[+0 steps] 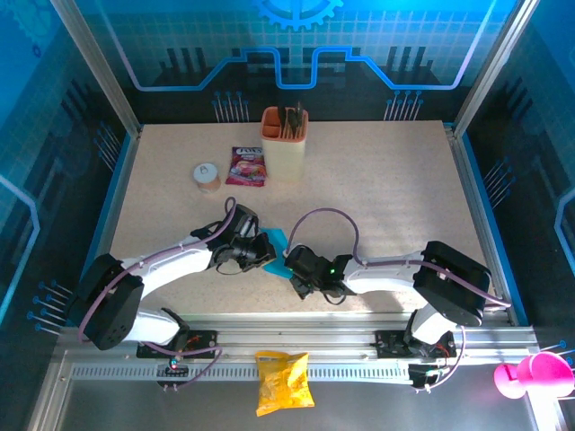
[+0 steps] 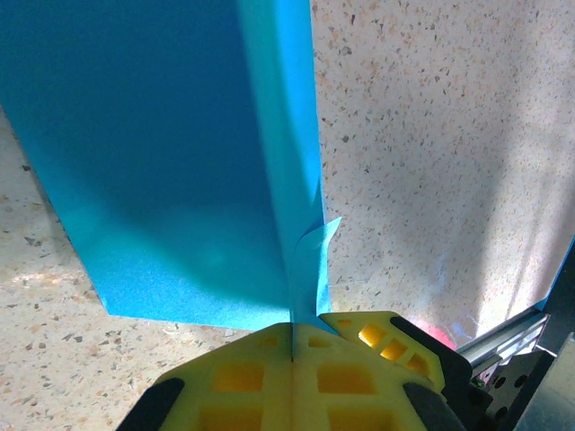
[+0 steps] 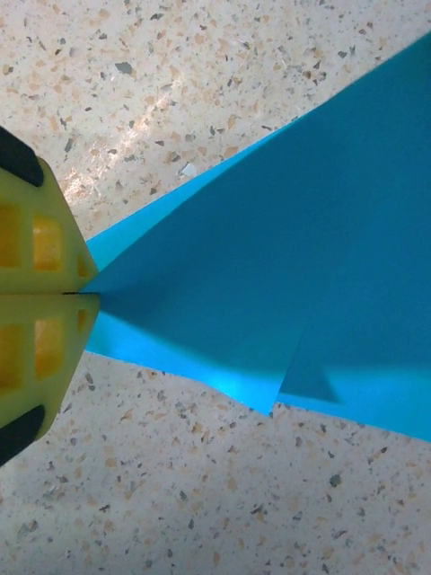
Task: Fold a paper plane with a square sheet of paper (pick it up from the middle)
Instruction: Fourth fold the wing at the center of the table.
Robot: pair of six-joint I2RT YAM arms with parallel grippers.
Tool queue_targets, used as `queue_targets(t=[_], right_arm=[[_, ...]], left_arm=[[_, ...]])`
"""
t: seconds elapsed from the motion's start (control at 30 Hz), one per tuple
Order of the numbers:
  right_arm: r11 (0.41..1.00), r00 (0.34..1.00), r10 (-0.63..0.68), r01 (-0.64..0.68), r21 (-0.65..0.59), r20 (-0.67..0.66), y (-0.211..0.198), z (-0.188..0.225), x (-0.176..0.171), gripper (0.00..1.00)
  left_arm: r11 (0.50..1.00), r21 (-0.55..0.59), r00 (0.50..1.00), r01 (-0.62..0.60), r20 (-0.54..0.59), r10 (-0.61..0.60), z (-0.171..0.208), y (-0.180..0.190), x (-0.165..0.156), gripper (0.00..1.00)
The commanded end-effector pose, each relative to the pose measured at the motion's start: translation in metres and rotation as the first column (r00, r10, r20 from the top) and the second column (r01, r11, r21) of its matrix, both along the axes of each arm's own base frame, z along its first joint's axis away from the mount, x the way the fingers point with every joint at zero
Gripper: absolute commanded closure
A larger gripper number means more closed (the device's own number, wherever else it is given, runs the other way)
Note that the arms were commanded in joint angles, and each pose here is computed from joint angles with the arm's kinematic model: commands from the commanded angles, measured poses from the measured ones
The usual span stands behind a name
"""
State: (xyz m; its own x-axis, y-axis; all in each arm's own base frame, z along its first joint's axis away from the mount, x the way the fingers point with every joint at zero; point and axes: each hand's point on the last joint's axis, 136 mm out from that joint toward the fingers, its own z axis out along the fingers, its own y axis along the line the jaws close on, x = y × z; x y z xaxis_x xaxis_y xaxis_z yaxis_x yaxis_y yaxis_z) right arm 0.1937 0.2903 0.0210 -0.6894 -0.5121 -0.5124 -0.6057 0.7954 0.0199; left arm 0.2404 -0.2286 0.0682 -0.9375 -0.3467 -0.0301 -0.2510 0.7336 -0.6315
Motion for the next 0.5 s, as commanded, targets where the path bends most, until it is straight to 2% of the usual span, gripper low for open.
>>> queue_targets(t=[0.0,0.47], right_arm=[[1.0,1.0,-0.004,0.004,-0.021,-0.026,-0.007,-0.011,-0.006,1.0],[0.995,0.98,-0.022,0.041,0.094,-0.2,-0.01,-0.033,-0.014,1.0]], left_arm=[[1.0,-0.005,1.0,0.007,-0.009,-0.007,0.006,0.0,0.001,1.0],[0.998,0.018,0.997,-0.067,-0.042,0.068,0.011,0.003,0.008,1.0]])
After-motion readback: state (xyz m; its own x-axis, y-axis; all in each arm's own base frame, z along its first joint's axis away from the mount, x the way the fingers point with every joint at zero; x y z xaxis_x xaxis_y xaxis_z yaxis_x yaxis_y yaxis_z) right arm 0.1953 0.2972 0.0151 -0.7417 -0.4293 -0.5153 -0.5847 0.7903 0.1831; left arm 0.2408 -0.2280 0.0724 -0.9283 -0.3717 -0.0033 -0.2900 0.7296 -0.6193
